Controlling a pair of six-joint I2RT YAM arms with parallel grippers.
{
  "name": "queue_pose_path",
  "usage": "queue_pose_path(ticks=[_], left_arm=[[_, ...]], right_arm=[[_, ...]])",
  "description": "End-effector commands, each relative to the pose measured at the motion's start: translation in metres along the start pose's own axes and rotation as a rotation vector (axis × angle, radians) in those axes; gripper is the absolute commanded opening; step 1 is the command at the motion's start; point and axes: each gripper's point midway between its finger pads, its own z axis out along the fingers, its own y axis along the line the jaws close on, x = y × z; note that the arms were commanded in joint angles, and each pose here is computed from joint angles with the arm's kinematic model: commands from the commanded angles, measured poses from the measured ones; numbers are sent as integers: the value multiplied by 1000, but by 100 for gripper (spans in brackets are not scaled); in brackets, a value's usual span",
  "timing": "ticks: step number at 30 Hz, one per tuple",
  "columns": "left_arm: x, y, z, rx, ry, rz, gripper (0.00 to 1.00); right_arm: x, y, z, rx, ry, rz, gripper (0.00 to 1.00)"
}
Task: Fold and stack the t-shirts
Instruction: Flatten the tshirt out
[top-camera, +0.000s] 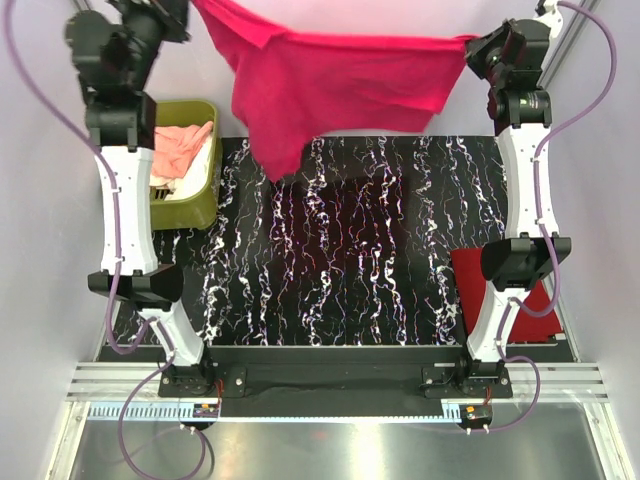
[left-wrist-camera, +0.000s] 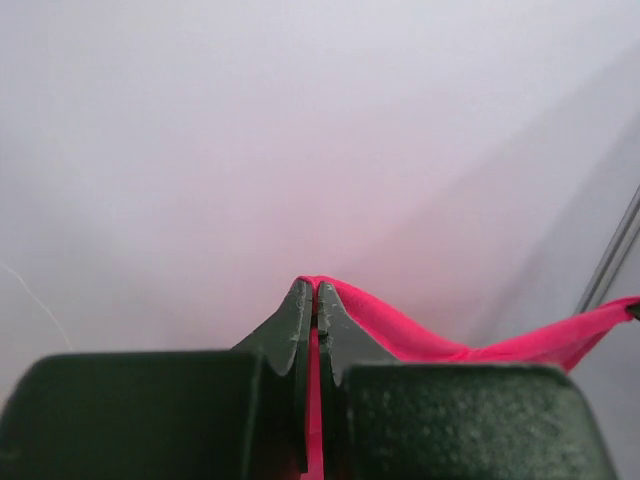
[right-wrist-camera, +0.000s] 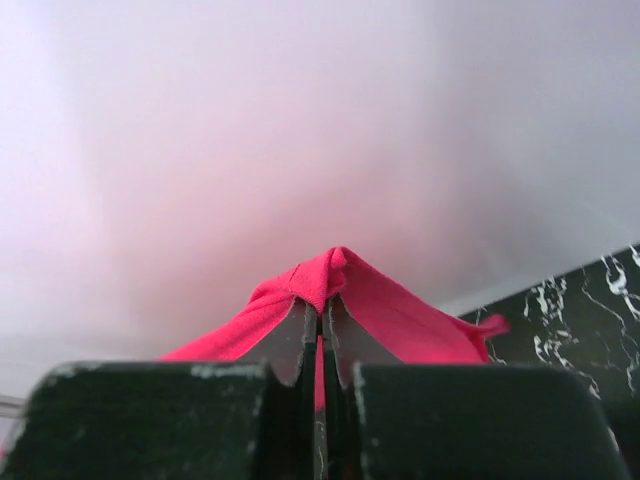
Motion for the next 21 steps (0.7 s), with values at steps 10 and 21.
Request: queue_pose_path(ticks=[10, 21], left_arm=[[51, 15, -38, 55, 88, -123, 0], [198, 29, -152, -248, 473, -336, 0]], right_arm=[[37, -25, -25, 27, 103, -39, 0], [165, -160, -95, 355, 449, -71, 0]])
